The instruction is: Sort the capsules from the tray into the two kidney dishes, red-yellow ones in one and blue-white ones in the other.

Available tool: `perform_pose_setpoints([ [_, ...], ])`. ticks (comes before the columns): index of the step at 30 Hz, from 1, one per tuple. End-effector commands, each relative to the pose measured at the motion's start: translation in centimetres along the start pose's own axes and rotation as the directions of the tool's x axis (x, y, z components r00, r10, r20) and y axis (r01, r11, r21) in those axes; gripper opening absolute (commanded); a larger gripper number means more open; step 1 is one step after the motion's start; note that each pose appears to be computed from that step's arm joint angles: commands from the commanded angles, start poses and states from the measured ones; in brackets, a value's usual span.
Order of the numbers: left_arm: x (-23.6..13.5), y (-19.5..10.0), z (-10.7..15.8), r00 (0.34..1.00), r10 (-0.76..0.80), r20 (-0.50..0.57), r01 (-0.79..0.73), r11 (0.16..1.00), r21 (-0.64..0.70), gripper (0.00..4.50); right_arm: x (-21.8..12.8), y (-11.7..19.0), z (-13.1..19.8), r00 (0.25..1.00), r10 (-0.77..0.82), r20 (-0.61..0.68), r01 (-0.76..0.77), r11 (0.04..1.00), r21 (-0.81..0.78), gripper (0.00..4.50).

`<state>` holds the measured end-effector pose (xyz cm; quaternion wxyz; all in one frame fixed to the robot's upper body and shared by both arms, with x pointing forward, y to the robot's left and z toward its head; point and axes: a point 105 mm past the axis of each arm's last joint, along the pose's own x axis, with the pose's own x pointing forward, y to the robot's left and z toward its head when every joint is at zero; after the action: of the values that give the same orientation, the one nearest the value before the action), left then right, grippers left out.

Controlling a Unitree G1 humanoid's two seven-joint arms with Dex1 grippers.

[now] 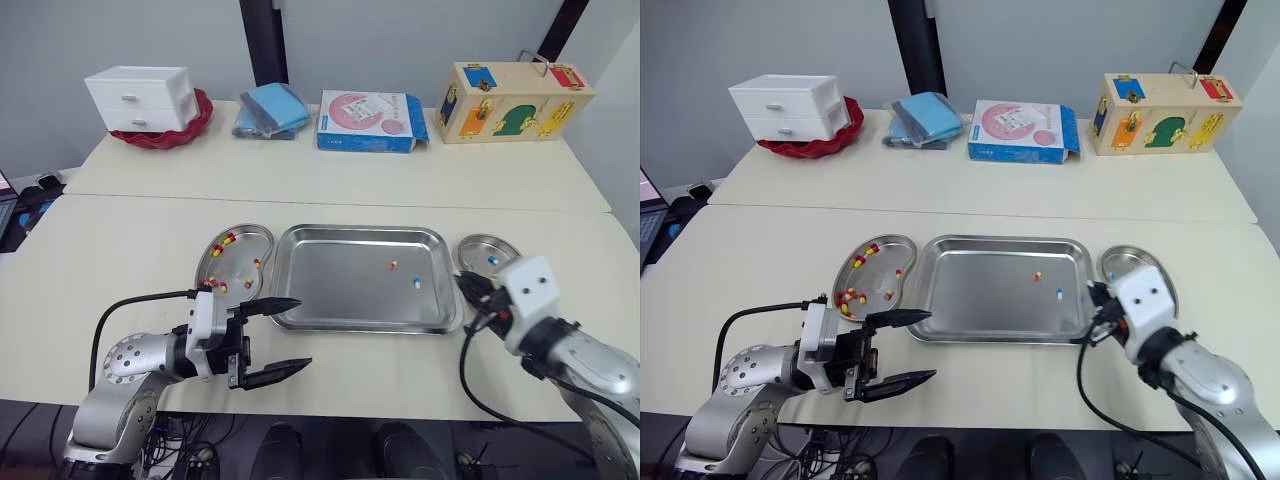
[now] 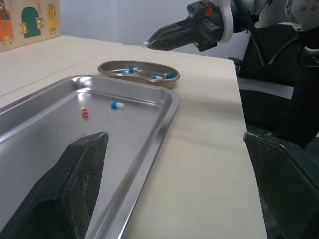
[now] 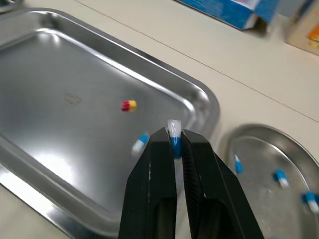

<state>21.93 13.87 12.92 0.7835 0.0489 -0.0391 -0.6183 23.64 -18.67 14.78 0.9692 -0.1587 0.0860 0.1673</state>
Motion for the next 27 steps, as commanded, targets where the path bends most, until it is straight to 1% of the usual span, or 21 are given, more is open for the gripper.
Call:
perform_pose_setpoints([
  [1,0.5,-0.2,0.6,0.999,-0.029,0.036,0.028,0.999,0.028,4.50,-0.9,-1.9,0.2,0.994,-0.099,0.035,0.099,0.995,0.009,0.02],
  [4,0.6,-0.2,0.7,0.998,-0.032,0.047,0.030,0.999,0.037,4.50,-0.9,-2.7,-0.4,0.990,-0.139,0.027,0.138,0.989,0.050,0.02],
  [8,0.8,-0.3,0.7,0.998,-0.030,0.055,0.028,0.999,0.044,4.50,-0.5,-4.0,-2.2,0.982,-0.185,-0.035,0.188,0.976,0.109,0.02],
  [11,0.8,-0.4,0.7,0.998,-0.024,0.057,0.021,0.999,0.045,4.50,-0.2,-4.5,-2.7,0.978,-0.204,-0.048,0.209,0.968,0.137,0.02],
  [13,0.8,-0.5,0.7,0.998,-0.019,0.058,0.017,0.999,0.046,4.50,0.0,-5.1,-2.7,0.972,-0.231,-0.041,0.234,0.962,0.139,0.68],
  [15,0.8,-0.4,0.7,0.998,-0.009,0.060,0.006,0.999,0.049,4.50,0.0,-5.4,-2.6,0.970,-0.241,-0.037,0.243,0.960,0.137,1.13],
  [16,0.8,-0.4,0.7,0.998,-0.001,0.061,-0.002,0.999,0.050,4.50,0.1,-5.4,-2.6,0.969,-0.243,-0.036,0.245,0.960,0.136,1.48],
  [17,0.8,-0.3,0.7,0.998,0.010,0.063,-0.013,0.999,0.051,4.50,0.0,-5.5,-2.6,0.970,-0.242,-0.034,0.244,0.960,0.136,1.65],
  [19,0.7,-0.3,0.7,0.998,0.028,0.065,-0.032,0.998,0.051,4.50,0.0,-5.5,-2.5,0.970,-0.241,-0.029,0.243,0.960,0.140,2.20],
  [20,0.7,-0.2,0.7,0.997,0.042,0.066,-0.046,0.998,0.050,4.50,0.0,-5.6,-2.4,0.971,-0.239,-0.022,0.240,0.961,0.140,2.55],
  [22,0.6,-0.2,0.7,0.996,0.066,0.064,-0.069,0.996,0.049,4.50,0.0,-5.5,-2.1,0.973,-0.230,-0.005,0.228,0.964,0.134,2.97],
  [23,0.5,-0.1,0.7,0.995,0.080,0.061,-0.083,0.995,0.047,4.50,0.0,-5.4,-2.0,0.975,-0.223,0.002,0.220,0.966,0.136,3.32],
  [24,0.4,0.0,0.7,0.993,0.099,0.058,-0.101,0.994,0.046,4.50,-0.1,-5.4,-1.9,0.976,-0.218,0.006,0.215,0.967,0.139,3.51],
  [26,0.1,0.1,0.8,0.989,0.137,0.052,-0.139,0.989,0.048,4.50,-0.3,-5.3,-1.8,0.979,-0.204,0.023,0.200,0.972,0.125,4.10],
  [27,0.0,0.2,0.8,0.987,0.154,0.050,-0.157,0.986,0.052,4.50,-0.4,-5.1,-1.7,0.982,-0.188,0.033,0.184,0.977,0.111,4.10],
])
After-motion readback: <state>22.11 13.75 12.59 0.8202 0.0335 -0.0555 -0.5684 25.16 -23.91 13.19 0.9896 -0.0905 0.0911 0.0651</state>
